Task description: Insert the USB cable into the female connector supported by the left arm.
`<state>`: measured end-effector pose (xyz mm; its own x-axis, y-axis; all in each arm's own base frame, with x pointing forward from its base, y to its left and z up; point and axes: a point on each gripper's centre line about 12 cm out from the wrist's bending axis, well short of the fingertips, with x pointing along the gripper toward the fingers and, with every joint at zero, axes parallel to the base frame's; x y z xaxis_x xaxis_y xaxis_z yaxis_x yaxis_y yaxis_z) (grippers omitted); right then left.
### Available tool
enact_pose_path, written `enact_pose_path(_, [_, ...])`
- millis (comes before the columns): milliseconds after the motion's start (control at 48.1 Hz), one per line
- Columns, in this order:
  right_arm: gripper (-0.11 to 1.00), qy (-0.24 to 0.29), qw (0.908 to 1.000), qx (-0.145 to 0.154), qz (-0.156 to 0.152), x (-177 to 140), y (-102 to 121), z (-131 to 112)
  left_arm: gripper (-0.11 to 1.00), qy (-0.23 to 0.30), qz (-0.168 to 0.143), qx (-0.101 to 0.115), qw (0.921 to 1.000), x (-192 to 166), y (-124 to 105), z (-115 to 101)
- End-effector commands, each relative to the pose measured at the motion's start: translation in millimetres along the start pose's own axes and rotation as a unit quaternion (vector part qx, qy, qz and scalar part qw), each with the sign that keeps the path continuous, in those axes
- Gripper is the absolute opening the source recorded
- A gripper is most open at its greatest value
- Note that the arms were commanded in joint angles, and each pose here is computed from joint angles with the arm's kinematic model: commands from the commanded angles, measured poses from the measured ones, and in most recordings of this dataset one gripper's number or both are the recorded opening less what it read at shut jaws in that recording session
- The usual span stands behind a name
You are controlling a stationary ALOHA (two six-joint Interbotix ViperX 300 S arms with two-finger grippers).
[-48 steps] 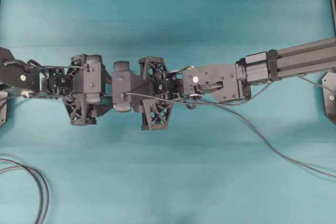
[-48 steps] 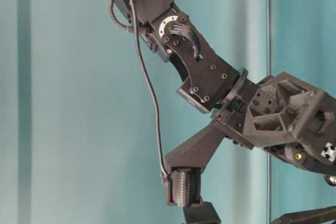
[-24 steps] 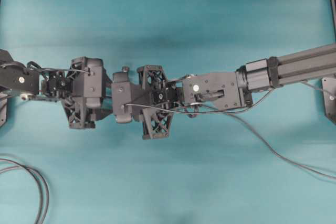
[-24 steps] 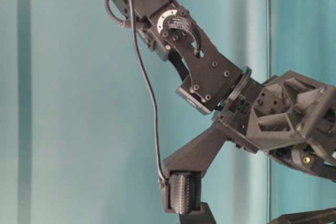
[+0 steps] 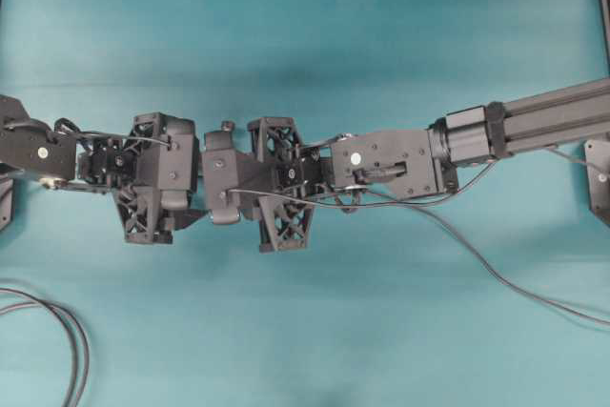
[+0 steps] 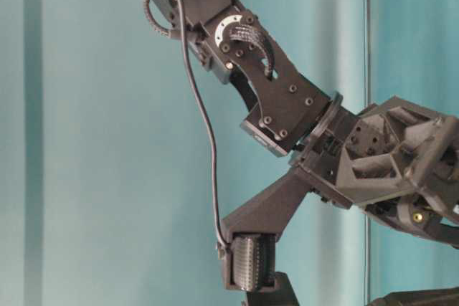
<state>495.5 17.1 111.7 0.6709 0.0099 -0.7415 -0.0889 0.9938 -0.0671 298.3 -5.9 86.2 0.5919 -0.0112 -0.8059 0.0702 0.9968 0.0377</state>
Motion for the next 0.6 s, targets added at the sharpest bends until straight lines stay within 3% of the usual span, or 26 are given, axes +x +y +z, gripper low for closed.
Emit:
enact_pose_path(0, [0.21, -0.025, 0.9997, -0.002, -0.002, -12, -1, 17, 0.85, -0.020, 0.000, -0.004, 0.9998, -7, -1, 13])
enact_pose_path(145, [0.21, -0.020, 0.9997, -0.010, -0.002, -33, -1, 12, 0.85, -0.009, -0.002, -0.006, 0.9999, -17, -1, 9])
enact_pose_path(312, [0.21, -0.022, 0.9996, -0.016, -0.002, -76, 0, -12, 0.84, -0.024, -0.001, -0.007, 0.9997, -43, -2, -7])
enact_pose_path(457, [0.21, -0.087, 0.9961, -0.012, -0.003, -122, 1, -28, 0.85, -0.093, 0.009, -0.020, 0.9954, -72, 3, -6])
enact_pose_path(582, [0.21, -0.157, 0.9874, 0.011, -0.009, -148, -4, -39, 0.85, -0.146, 0.024, -0.029, 0.9885, -92, 11, -8])
